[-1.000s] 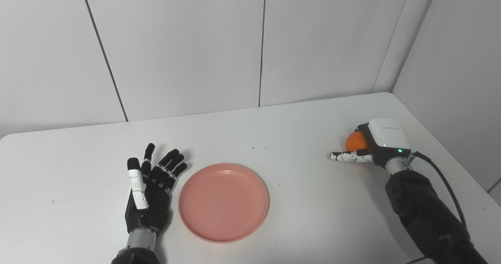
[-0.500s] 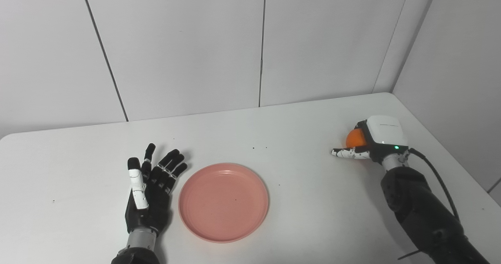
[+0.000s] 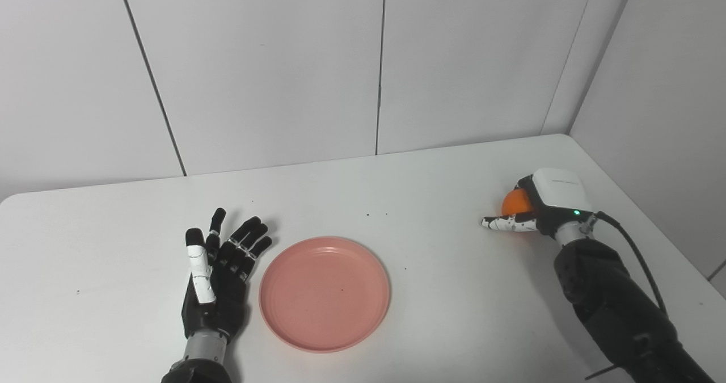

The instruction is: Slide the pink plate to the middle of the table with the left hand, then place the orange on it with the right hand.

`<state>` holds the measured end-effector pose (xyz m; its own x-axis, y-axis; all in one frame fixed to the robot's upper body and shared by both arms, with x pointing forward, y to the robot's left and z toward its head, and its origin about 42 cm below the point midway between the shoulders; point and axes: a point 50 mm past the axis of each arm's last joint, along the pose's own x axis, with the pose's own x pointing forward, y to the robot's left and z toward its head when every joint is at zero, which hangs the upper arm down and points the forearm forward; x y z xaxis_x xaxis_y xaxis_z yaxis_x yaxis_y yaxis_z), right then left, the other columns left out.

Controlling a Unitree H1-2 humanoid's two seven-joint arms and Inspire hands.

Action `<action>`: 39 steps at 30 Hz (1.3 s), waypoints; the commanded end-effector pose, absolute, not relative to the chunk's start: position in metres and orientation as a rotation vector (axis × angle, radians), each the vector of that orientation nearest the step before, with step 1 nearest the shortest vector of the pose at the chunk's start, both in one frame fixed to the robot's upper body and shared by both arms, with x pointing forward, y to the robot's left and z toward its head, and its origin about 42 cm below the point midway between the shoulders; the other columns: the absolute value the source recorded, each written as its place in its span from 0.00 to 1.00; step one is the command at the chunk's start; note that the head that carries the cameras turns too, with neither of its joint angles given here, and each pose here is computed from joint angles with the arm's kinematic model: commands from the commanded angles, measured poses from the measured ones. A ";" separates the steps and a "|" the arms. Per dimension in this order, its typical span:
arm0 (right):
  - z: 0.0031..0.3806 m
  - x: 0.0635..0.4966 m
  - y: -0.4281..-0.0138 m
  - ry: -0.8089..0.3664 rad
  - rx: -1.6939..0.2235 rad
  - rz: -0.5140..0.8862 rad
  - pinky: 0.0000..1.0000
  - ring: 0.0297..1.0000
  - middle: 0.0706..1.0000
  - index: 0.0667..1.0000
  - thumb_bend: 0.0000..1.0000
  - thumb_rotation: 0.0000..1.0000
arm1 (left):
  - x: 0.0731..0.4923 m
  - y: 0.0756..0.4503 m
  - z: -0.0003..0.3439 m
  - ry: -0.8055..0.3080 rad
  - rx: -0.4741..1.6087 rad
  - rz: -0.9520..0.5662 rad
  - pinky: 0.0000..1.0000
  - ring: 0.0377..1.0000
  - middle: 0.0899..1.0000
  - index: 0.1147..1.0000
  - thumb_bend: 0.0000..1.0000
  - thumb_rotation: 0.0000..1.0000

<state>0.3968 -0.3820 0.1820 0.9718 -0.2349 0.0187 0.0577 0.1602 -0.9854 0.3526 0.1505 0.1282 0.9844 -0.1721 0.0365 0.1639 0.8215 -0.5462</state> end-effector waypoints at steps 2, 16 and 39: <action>0.205 0.396 -0.385 0.102 -1.382 -0.248 0.09 0.12 0.16 0.21 0.52 0.42 | 0.346 0.149 0.113 0.096 -0.578 -0.154 0.75 0.73 0.65 0.97 0.92 0.81; 0.264 0.389 -0.352 -0.124 -1.376 -0.251 0.07 0.11 0.14 0.19 0.53 0.38 | 0.343 0.139 0.112 0.095 -0.585 -0.155 0.75 0.72 0.63 0.96 0.92 0.81; 0.300 0.371 -0.266 -0.424 -1.255 -0.115 0.08 0.10 0.13 0.19 0.54 0.38 | 0.337 0.113 0.112 0.101 -0.592 -0.134 0.73 0.71 0.62 0.94 0.89 0.82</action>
